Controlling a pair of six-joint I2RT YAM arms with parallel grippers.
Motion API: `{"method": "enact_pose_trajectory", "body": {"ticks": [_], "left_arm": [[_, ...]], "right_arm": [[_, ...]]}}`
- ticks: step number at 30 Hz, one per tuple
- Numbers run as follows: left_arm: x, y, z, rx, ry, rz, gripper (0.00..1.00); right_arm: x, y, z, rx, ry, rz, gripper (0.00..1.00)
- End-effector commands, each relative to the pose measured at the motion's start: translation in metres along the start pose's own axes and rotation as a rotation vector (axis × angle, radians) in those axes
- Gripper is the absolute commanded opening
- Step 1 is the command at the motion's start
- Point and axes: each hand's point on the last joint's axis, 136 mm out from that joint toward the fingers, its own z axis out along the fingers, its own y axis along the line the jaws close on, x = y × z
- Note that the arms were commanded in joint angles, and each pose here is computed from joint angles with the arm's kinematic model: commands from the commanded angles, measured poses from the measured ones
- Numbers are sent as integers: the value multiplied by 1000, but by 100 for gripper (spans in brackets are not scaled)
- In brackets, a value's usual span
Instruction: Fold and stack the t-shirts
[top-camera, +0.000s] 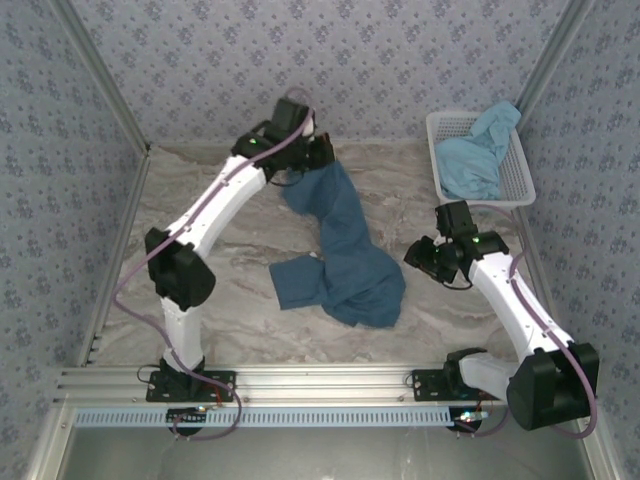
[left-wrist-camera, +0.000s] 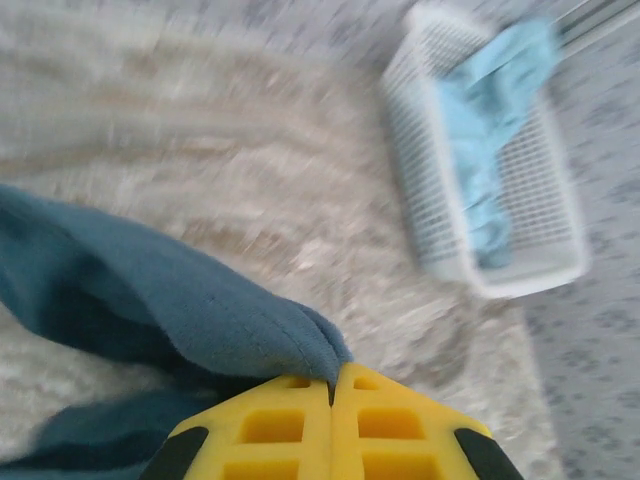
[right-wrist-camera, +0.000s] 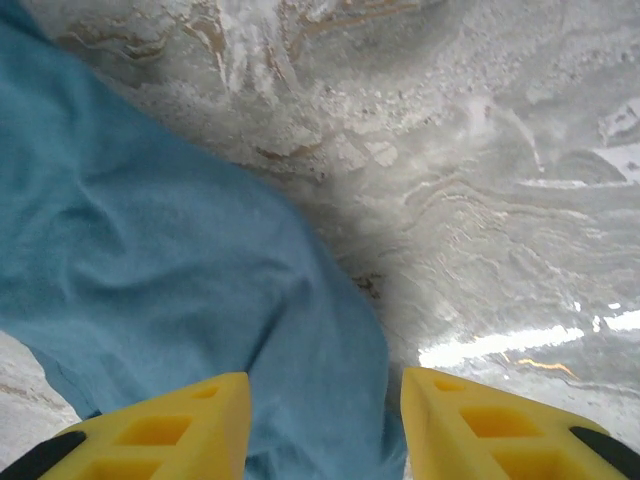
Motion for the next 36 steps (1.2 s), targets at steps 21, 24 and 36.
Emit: {"method": "enact_pose_trajectory", "body": {"ticks": [21, 24, 36], "left_arm": [[-71, -57, -99, 22, -229, 136, 0], [-68, -58, -99, 34, -211, 150, 0], [-14, -128, -69, 288, -44, 215, 0]], "right_arm": [[30, 55, 51, -131, 101, 3, 59], [20, 78, 38, -129, 12, -185, 60], [-74, 170, -30, -130, -549, -597, 92]]}}
